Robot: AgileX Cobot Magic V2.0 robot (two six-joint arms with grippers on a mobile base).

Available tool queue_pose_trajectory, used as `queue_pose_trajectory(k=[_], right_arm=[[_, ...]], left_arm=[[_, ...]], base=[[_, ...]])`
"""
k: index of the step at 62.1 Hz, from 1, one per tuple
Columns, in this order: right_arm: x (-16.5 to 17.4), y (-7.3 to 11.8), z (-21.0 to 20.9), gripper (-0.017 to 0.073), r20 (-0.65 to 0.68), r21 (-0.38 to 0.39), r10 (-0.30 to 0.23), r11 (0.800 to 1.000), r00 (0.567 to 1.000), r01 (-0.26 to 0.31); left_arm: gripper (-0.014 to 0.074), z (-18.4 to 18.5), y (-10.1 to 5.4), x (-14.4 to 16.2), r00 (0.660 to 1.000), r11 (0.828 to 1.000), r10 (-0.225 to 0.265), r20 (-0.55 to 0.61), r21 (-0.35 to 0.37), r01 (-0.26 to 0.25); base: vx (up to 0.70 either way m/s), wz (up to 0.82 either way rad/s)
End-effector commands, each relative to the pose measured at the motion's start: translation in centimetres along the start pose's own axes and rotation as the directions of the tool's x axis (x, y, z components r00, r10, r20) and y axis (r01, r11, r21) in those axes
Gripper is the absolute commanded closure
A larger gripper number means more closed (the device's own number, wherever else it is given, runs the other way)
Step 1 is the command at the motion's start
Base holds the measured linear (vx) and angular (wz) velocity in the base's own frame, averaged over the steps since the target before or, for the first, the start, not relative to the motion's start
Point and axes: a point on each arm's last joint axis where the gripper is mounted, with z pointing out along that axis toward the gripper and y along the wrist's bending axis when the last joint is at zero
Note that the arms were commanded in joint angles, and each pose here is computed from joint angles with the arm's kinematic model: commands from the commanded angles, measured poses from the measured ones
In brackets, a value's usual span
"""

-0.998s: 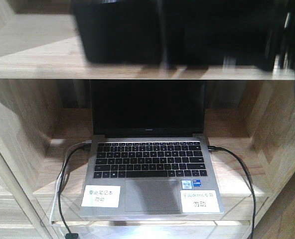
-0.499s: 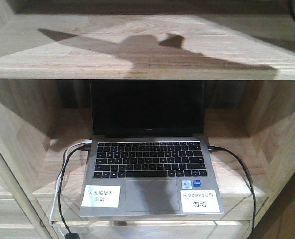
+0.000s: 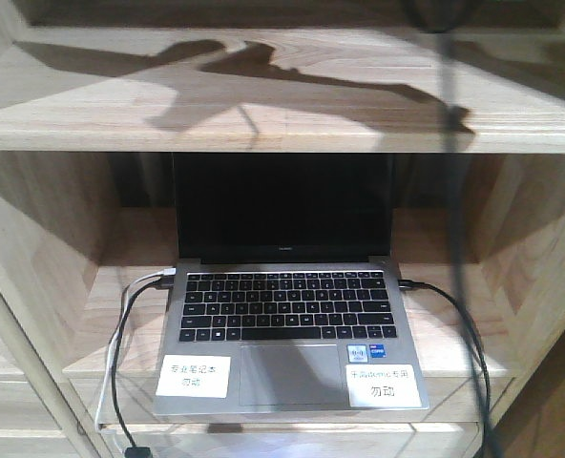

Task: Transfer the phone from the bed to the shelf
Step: 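Raise the right gripper with the phone onto the upper shelf board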

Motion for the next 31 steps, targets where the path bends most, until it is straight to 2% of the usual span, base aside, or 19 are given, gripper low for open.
queue_pose_trajectory(k=[1, 12, 31], right_arm=[[-2.5, 0.9, -0.5, 0.0564, 0.128, 0.022, -0.010, 1.000, 0.992, 0.007], [-1.0, -1.2, 1.2, 0.0564, 0.100, 0.048, 0.022, 0.998, 0.995, -0.027], [1.4, -3.5, 2.9, 0.0564, 0.010, 0.093, 0.015, 0.996, 1.000, -0.016]], left_arm=[[0.0593, 0.0, 0.1, -0.6, 0.997, 1.000, -0.012, 0.076, -0.004, 0.012], [0.0593, 0.0, 0.1, -0.6, 0.997, 1.000, -0.012, 0.076, -0.004, 0.012], [0.0593, 0.0, 0.1, -0.6, 0.997, 1.000, -0.012, 0.076, -0.004, 0.012]], base=[[0.00, 0.00], [0.00, 0.00], [0.00, 0.00]])
